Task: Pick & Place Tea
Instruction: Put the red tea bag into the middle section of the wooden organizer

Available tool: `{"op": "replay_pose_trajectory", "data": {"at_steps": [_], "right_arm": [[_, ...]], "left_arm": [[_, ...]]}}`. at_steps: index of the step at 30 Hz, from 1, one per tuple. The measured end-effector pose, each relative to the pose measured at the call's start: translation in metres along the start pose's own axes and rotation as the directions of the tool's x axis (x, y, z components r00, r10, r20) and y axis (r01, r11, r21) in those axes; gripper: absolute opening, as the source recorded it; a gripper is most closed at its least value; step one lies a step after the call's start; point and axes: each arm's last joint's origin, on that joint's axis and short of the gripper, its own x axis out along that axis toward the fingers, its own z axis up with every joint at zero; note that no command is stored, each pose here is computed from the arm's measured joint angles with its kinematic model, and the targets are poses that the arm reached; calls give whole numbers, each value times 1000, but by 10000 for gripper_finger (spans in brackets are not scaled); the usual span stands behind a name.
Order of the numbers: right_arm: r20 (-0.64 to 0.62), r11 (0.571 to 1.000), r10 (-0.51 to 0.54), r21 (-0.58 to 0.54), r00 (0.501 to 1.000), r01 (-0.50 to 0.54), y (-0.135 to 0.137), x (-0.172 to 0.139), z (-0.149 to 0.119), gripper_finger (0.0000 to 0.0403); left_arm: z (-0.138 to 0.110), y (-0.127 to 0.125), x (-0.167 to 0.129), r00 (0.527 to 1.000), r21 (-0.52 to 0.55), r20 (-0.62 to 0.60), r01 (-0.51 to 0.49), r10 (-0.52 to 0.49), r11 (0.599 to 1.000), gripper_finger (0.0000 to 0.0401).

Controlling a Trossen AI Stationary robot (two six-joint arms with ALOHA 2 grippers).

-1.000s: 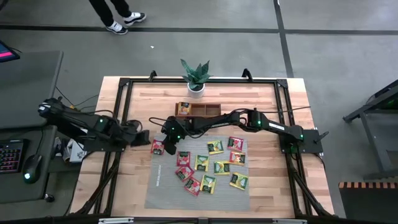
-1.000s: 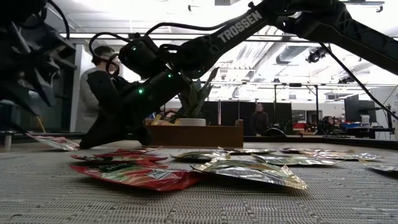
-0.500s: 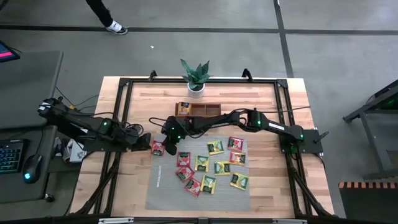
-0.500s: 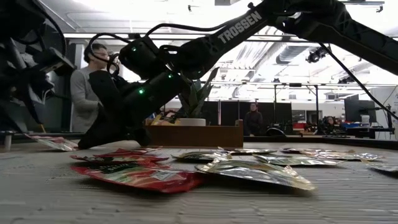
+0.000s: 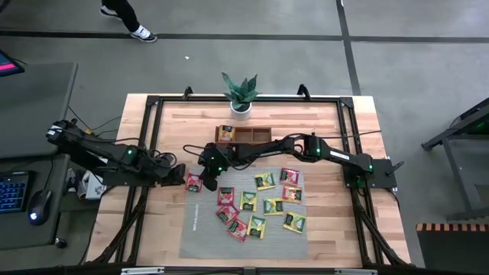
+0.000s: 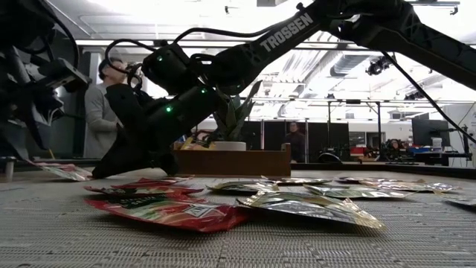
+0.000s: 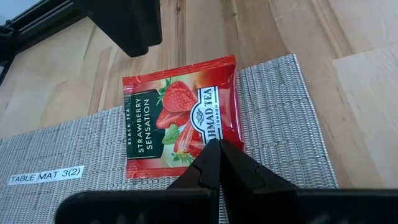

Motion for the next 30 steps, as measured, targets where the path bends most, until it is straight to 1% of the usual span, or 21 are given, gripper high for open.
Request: {"op": "replay_pose_trajectory", "data": {"at_steps": [6,11,18,22,30], "right_arm": [[6,1000,-2,1,1000,2,0,0,0,0],[9,1000,-3,3,1000,3,0,0,1,0],[11,1000,-4,2,1000,4,0,0,1,0],[12,1000,-4,2,1000,4,0,0,1,0],[11,1000,1,2,1000,-1,0,0,1,0]], "left_arm": [[-2,-4,6,1000,1,-4,-3,3,1000,124],[-3,-6,12,1000,6,1,-28,28,1000,124],[-6,-12,21,1000,12,-6,-11,11,1000,124],[-7,-14,27,1000,13,-6,-24,24,1000,124],[-9,-15,33,998,22,-56,-36,38,999,123]]}}
